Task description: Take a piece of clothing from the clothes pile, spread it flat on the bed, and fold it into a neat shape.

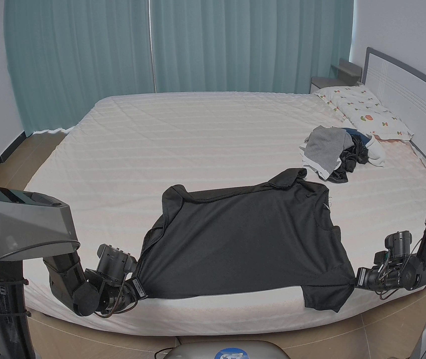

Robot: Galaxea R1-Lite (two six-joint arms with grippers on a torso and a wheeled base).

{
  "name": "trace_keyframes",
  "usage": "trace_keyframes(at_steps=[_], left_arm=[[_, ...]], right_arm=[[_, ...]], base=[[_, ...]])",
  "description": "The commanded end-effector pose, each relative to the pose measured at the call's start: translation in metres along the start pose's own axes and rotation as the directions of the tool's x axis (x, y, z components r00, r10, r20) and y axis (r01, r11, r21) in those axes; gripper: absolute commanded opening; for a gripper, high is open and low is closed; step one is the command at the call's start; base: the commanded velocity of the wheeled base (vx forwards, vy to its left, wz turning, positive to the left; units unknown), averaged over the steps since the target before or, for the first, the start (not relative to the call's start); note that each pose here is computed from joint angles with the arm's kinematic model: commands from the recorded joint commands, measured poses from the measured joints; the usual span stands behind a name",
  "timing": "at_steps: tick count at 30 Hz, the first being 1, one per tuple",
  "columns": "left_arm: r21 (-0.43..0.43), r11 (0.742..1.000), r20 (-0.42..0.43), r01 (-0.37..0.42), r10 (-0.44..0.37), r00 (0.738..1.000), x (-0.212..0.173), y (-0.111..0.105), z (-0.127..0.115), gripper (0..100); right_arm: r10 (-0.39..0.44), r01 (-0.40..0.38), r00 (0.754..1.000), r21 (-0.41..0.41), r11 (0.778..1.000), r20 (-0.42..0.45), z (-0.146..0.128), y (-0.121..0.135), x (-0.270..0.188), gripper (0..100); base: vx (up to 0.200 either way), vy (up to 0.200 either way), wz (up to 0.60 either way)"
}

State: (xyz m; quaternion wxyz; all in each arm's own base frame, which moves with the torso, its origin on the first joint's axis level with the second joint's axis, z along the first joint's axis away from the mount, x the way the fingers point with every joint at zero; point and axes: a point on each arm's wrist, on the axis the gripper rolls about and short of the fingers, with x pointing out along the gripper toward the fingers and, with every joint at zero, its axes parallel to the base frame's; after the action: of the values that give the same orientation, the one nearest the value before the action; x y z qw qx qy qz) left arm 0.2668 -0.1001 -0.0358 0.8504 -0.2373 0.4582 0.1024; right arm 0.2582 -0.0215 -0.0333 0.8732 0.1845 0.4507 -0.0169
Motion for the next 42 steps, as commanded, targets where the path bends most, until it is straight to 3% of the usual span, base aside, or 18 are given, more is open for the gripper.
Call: trace_keyframes(at_steps=[1,2,8,11,15,17,24,30,42], left_arm=[[-0.010,1.000,0.004,0.027,-0.027,1.000,-0.001,-0.003,0.002,100],[-0.011,0.999,0.003,0.037,-0.037,0.999,-0.001,-0.003,0.002,100],[-0.036,0.996,0.026,0.080,-0.079,0.997,-0.010,-0.007,0.009,100],[-0.053,0.989,0.067,0.138,-0.134,0.989,-0.025,-0.012,0.021,100],[-0.074,0.982,0.123,0.177,-0.167,0.978,-0.038,-0.013,0.036,100],[-0.081,0.980,0.135,0.183,-0.171,0.976,-0.038,-0.014,0.039,100],[-0.159,0.954,0.124,0.253,-0.235,0.964,-0.040,-0.020,0.048,100],[-0.167,0.952,0.119,0.258,-0.240,0.963,-0.037,-0.019,0.051,100],[-0.221,0.935,0.145,0.276,-0.249,0.958,-0.035,-0.021,0.060,100]], right_arm=[[0.001,-0.001,1.000,-0.002,1.000,0.001,0.000,0.000,0.003,0],[0.003,-0.003,1.000,-0.005,1.000,0.002,0.001,0.001,0.004,100],[0.016,-0.016,0.999,-0.005,1.000,0.032,0.005,0.004,0.000,100],[0.037,-0.038,0.993,0.009,0.999,0.115,0.020,0.007,-0.011,100],[0.075,-0.102,0.979,0.137,0.985,0.190,0.038,0.017,-0.016,100],[0.090,-0.124,0.975,0.160,0.979,0.203,0.041,0.023,-0.016,100],[0.098,-0.133,0.975,0.171,0.976,0.202,0.041,0.025,-0.015,100],[0.098,-0.133,0.975,0.170,0.976,0.200,0.041,0.025,-0.015,100],[0.102,-0.135,0.976,0.167,0.977,0.191,0.039,0.027,-0.013,100]], base=[[0.000,0.000,0.00],[0.000,0.000,0.00],[0.000,0.000,0.00],[0.000,0.000,0.00],[0.000,0.000,0.00],[0.000,0.000,0.00],[0.086,0.000,0.00],[0.200,0.000,0.00],[0.000,0.000,0.00]])
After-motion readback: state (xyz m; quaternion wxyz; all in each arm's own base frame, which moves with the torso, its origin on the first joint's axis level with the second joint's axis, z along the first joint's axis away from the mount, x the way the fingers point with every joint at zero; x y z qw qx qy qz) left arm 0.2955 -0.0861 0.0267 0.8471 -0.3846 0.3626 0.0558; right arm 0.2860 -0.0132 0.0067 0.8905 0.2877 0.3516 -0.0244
